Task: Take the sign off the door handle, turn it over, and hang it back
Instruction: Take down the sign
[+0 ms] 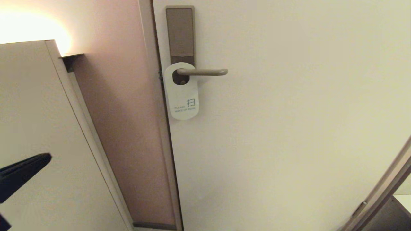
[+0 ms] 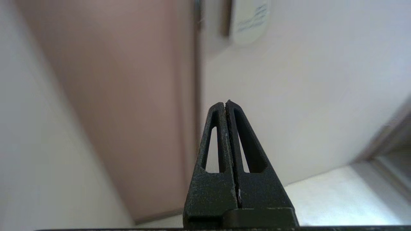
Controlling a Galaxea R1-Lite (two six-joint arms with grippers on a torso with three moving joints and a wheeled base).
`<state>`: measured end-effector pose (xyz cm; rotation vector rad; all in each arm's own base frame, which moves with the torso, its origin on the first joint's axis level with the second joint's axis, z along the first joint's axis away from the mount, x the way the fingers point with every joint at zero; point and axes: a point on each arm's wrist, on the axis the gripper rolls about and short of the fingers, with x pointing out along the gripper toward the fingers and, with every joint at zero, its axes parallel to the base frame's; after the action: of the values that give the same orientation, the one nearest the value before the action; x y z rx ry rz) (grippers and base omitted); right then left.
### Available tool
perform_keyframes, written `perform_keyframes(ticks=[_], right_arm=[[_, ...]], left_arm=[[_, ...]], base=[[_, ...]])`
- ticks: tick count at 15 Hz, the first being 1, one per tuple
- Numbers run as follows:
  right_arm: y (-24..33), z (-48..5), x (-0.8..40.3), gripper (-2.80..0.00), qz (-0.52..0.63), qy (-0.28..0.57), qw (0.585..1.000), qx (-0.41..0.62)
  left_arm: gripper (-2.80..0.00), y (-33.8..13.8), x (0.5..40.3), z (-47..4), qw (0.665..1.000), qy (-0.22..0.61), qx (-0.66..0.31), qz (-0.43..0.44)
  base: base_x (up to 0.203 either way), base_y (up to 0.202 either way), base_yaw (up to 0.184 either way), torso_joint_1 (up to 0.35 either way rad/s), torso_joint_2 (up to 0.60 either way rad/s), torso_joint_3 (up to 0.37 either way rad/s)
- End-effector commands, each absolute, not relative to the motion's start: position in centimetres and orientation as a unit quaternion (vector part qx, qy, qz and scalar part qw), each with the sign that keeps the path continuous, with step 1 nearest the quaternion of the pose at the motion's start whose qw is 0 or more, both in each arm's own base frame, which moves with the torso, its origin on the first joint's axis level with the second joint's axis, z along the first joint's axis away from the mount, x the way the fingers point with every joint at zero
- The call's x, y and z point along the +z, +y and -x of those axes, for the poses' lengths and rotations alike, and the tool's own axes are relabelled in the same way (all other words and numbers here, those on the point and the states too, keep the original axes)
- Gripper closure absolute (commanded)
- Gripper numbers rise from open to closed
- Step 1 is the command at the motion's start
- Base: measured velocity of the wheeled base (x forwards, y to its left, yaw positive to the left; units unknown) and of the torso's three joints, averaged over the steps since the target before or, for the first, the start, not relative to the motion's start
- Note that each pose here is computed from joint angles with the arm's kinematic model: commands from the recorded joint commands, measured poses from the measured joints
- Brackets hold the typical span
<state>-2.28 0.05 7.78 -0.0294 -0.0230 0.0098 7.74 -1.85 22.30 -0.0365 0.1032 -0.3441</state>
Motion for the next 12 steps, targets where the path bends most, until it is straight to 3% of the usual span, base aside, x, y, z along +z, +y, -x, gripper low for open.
perform_keyframes(ticks=[1, 12], right_arm=[[0.1, 2.3, 7.8, 0.0, 0.015, -0.011, 1.0, 0.005], [0.1, 2.3, 7.8, 0.0, 0.015, -0.012, 1.0, 0.005]], left_arm=[[0.0, -2.9, 21.9, -12.2, 0.976, 0.103, -0.193, 0.021], [0.0, -3.7, 19.2, -22.7, 0.932, 0.127, -0.337, 0.053]], base=[[0.0, 0.0, 0.0, 0.0, 0.0, 0.0], [0.0, 0.0, 0.0, 0.0, 0.0, 0.0]])
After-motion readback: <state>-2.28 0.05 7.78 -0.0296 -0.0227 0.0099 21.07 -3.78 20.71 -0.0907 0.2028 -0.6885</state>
